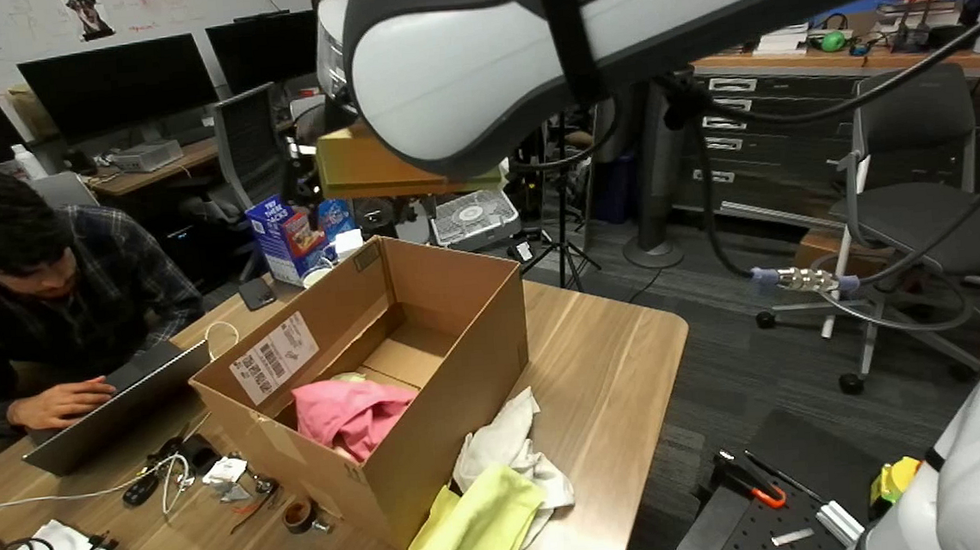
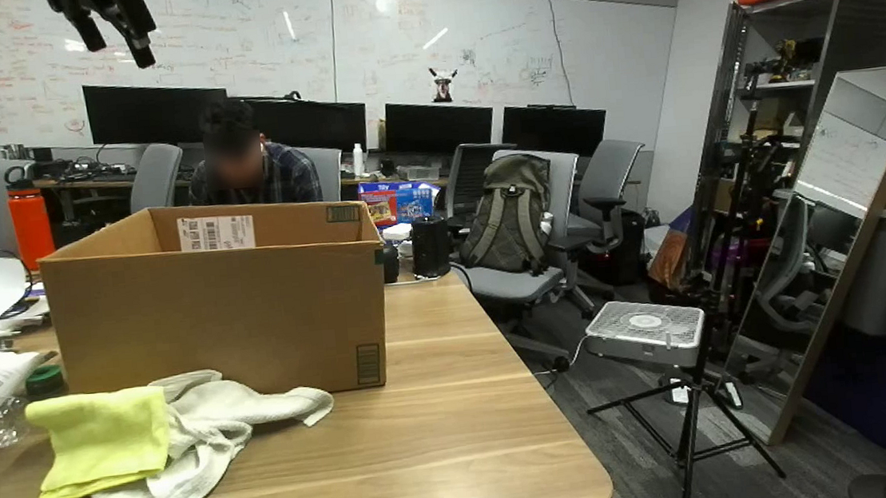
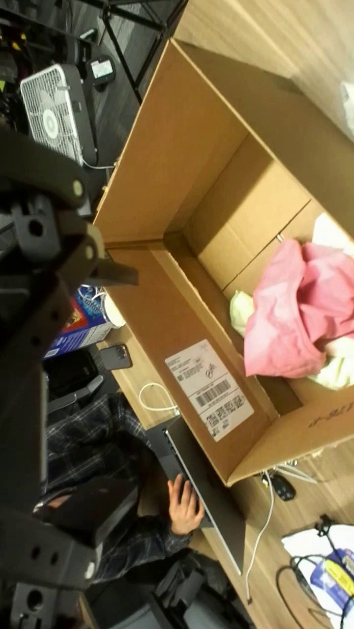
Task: Pick the clothes on the table and put them in the box
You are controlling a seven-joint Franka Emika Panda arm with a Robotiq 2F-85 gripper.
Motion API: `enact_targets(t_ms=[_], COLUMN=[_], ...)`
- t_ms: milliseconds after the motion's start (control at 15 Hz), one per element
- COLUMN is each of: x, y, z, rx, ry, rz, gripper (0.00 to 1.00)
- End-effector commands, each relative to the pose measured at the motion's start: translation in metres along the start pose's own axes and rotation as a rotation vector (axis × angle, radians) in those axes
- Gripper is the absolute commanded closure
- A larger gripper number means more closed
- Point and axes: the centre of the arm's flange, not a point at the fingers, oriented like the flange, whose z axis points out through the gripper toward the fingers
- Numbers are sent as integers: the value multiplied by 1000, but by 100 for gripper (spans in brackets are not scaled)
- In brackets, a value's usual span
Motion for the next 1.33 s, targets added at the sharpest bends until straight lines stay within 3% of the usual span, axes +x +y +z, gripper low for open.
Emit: enact_targets(t_ms=[0, 600, 933, 1267], x=[-9, -39, -60, -79], y=[23, 72, 94, 119], z=[4, 35, 53, 75], rx=[-106, -344, -410, -464], ry=[-30, -148, -233, -367], rz=[-54, -170, -269, -448], gripper=[0, 0, 0, 0])
